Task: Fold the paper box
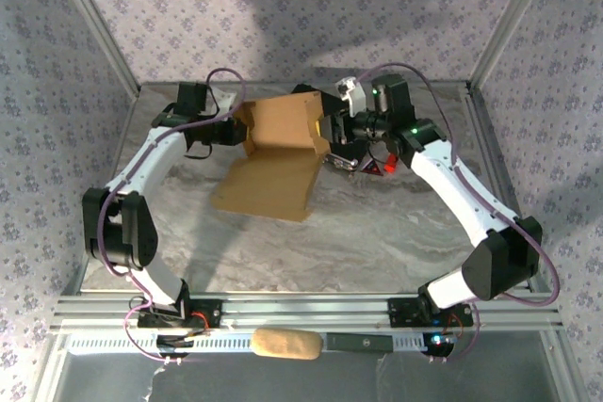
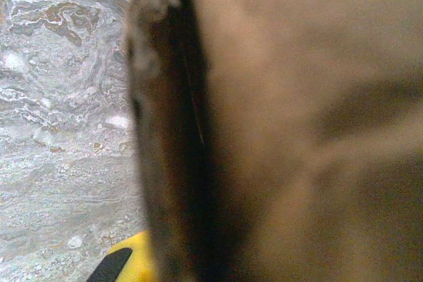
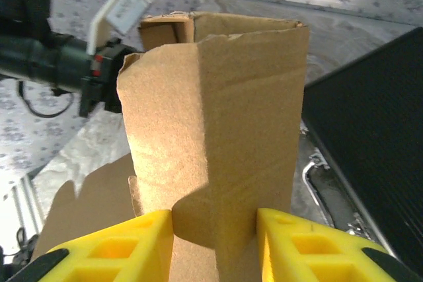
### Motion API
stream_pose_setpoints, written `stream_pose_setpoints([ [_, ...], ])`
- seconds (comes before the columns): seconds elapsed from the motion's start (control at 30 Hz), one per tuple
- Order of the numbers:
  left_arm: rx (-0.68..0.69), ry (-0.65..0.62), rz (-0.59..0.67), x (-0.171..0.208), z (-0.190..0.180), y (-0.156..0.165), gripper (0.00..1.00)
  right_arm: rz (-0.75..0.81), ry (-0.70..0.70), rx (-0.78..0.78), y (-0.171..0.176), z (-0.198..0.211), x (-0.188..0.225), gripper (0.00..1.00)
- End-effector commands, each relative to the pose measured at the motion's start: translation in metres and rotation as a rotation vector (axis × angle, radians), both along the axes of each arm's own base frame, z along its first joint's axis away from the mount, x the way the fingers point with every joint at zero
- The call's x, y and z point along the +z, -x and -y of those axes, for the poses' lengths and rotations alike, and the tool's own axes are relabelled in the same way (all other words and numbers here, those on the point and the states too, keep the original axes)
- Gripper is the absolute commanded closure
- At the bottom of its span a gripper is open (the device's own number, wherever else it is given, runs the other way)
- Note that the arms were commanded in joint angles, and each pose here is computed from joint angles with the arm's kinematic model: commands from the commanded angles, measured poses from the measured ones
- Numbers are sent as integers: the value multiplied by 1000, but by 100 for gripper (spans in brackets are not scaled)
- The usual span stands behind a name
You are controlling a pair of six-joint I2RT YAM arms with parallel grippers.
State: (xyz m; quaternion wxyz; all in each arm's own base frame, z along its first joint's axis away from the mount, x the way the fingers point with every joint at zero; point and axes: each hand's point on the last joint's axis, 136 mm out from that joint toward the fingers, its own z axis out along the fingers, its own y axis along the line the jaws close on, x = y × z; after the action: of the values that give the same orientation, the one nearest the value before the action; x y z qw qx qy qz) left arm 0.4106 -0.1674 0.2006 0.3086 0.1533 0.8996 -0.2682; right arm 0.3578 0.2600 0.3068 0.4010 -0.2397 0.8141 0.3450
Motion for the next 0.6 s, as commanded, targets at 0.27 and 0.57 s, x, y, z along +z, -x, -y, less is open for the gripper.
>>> stream_pose_setpoints([
  [0.27, -75, 59, 82, 40, 20, 19, 100, 74, 78, -88, -15, 3, 4, 59],
  [0.57, -76, 59, 92, 42, 23, 24, 100, 69, 92, -105, -24, 0, -1, 57],
])
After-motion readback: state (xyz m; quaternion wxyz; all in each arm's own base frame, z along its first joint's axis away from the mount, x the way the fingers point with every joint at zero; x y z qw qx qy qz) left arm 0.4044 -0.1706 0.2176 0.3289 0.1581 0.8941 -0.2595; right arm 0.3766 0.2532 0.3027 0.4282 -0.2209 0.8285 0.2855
